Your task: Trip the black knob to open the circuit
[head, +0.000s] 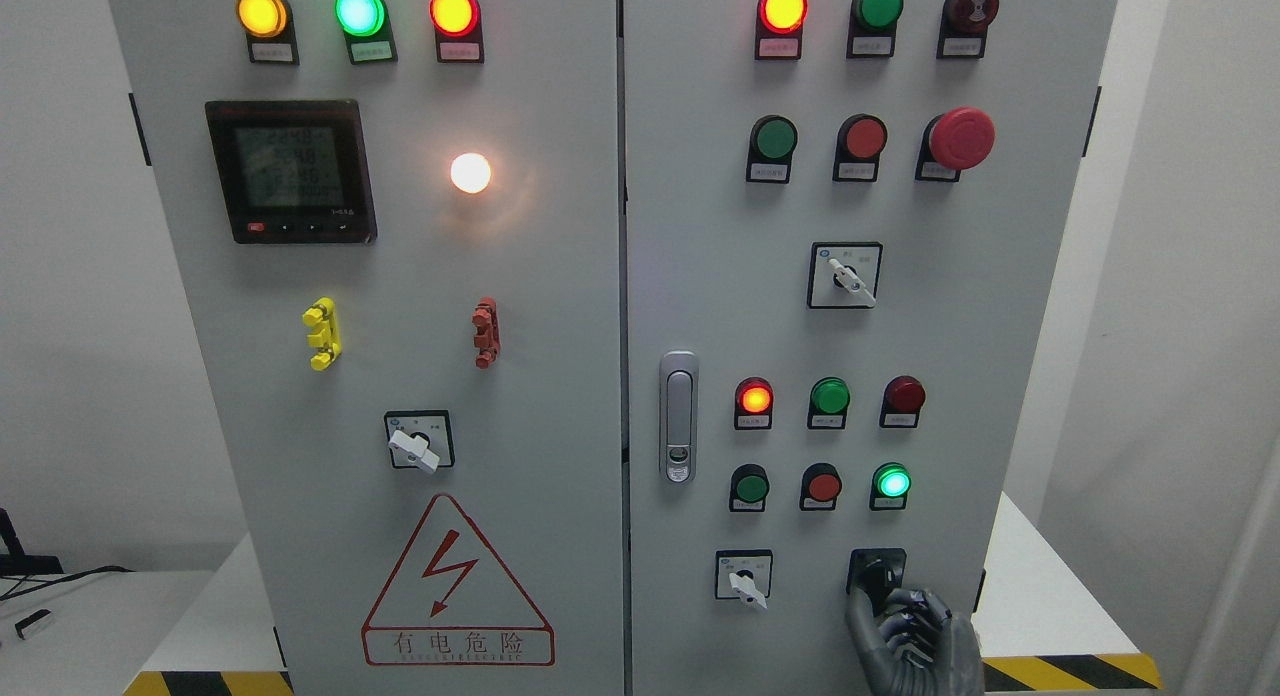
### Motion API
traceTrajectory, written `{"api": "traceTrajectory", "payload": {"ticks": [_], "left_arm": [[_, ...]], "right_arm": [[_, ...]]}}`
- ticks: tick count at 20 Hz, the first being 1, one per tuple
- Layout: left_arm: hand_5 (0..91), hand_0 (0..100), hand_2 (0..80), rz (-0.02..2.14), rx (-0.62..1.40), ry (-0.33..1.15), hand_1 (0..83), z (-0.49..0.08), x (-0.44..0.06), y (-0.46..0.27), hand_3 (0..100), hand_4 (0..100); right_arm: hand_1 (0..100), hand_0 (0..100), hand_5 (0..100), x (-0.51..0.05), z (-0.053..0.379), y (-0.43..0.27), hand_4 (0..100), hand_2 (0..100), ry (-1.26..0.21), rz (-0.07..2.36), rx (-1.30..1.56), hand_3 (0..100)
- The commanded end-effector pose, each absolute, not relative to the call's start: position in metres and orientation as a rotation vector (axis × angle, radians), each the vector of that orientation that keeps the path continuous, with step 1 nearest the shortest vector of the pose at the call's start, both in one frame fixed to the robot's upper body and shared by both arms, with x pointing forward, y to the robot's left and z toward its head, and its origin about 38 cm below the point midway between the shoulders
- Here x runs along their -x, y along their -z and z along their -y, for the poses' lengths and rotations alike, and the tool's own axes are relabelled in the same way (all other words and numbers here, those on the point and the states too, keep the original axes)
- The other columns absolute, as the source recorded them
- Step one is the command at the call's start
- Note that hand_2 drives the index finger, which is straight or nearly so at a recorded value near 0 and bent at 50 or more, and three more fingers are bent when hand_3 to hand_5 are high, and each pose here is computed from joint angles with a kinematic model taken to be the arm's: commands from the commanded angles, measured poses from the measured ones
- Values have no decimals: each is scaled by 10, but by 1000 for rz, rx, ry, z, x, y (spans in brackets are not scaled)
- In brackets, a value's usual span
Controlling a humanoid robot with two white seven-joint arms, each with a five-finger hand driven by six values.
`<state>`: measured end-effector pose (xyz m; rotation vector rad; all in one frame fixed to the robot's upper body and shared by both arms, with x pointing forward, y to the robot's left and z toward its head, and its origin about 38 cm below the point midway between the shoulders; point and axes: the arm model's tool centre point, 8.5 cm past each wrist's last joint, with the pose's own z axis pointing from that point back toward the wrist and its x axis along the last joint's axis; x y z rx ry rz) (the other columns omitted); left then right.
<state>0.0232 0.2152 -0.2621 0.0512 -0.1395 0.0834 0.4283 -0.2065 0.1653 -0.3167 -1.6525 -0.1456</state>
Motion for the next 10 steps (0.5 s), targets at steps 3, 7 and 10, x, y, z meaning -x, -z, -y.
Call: {"api": "traceTrajectory", "payload": {"ticks": [3, 7, 10], "left_arm": [[0, 120, 0, 139, -47, -53, 389, -214, -23, 262, 0, 0], [0, 120, 0, 141, -48, -53, 389, -215, -24, 262, 0, 0], [0, 120, 0, 141, -47, -53, 389, -214, -24, 262, 0, 0]], "right_arm": [[716, 368, 981, -427, 208, -171, 853, 518, 120, 1696, 365, 807], [719, 364, 981, -427, 208, -171, 853, 517, 113, 1698, 375, 805], [721, 363, 981, -427, 207, -171, 852, 516, 114, 1697, 373, 804]]}}
